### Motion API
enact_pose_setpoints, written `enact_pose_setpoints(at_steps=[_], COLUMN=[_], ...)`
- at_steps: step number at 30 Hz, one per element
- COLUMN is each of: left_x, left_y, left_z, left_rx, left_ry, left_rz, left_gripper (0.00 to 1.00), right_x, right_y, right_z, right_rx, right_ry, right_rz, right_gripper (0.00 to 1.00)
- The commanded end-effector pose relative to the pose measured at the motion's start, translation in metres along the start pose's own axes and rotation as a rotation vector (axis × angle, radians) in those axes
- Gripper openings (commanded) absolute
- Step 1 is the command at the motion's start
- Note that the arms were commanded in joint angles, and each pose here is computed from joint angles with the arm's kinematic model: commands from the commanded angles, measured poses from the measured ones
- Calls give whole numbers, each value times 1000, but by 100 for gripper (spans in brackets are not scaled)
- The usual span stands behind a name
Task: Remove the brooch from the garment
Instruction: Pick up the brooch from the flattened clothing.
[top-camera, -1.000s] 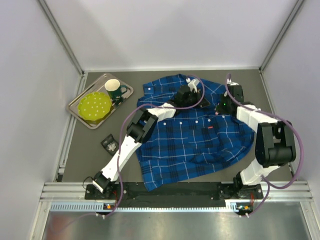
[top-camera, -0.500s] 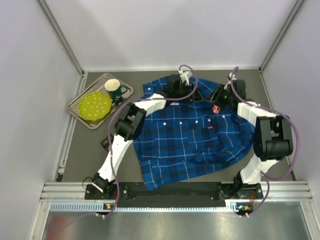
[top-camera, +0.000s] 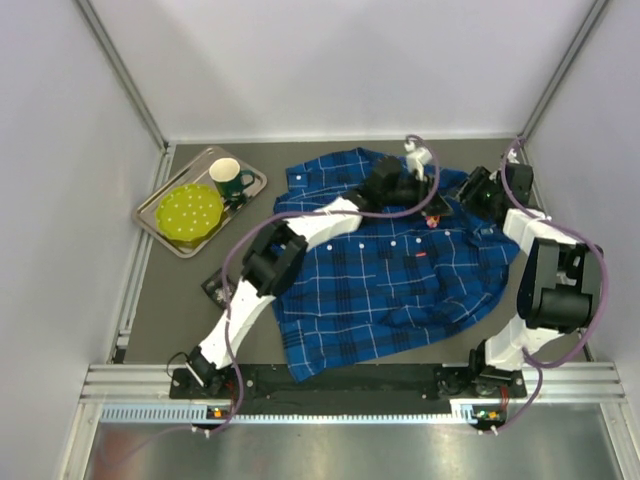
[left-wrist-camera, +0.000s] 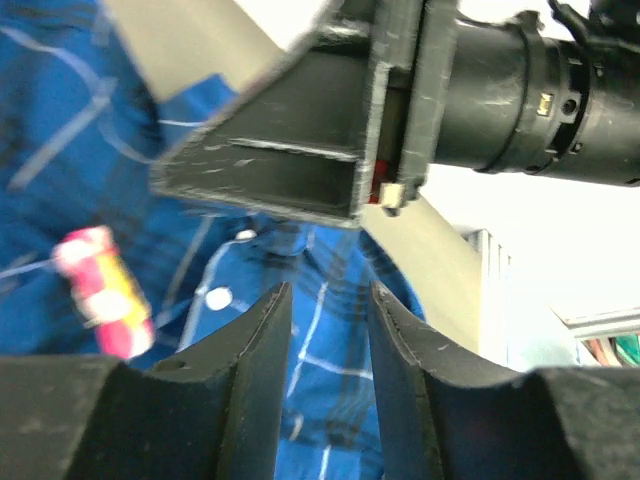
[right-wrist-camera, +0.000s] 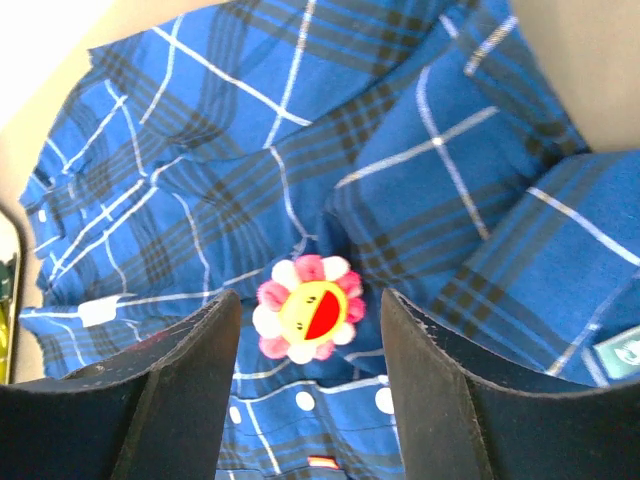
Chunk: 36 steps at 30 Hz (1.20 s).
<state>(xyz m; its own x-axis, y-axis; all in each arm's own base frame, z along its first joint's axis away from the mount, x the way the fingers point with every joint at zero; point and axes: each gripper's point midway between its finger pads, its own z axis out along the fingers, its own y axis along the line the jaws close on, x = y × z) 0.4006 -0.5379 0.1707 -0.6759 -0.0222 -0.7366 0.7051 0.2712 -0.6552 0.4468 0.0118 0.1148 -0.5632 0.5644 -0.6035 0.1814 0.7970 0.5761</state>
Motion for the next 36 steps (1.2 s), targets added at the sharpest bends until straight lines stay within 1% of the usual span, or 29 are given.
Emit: enact_pose_setpoints(at_steps=[1,5,11,14,15,16,19,23,25,26,27,28,29,32,33,36], left_x=[-2,1,8,7,8,9,11,14,10,10,0,0,-2,-17,-24,-24], left_y=[-3,22,70,94,97,103,109,118,114,110,101,96,92,74,66,64], left_z=[32,45,42,39,39,38,41,39,35,35,32,31,29,20,15,8], left_rx=[77,47,-37,-100,-109,-114,-118,-138,-127,-117,-104,-94,-94,-89,-98,-145], left_ry=[-56,-75,-97,-117,-114,-117,-128,-121,-115,-106,-113,-100,-93,-88,-83,-60], left_rz=[-14,-52,-86,-59,-52,-52,-60,-73,-69,-62,-45,-33,-29,29,46,124], left_gripper=[40,37,36,35,35,35,35,34,34,37,39,41,48,58,63,68], right_x=[-7,0,5,12,10,16,24,30,27,31,32,29,29,29,28,24], right_y=[-17,-13,-3,-3,-1,-2,-3,6,9,7,12,17,19,25,27,43], right_z=[-9,-3,5,12,15,18,30,41,47,53,57,59,61,62,61,62], right_rx=[38,-35,-123,-144,-160,-168,-170,-199,-186,-172,-178,-198,-202,-221,-232,-322], right_ry=[-27,-11,7,31,20,31,53,77,79,96,103,105,106,112,109,104], right_rz=[-23,15,39,77,84,115,125,90,62,60,53,54,57,65,68,90], right_gripper=[61,63,63,61,59,56,53,54,56,56,56,56,56,55,55,54])
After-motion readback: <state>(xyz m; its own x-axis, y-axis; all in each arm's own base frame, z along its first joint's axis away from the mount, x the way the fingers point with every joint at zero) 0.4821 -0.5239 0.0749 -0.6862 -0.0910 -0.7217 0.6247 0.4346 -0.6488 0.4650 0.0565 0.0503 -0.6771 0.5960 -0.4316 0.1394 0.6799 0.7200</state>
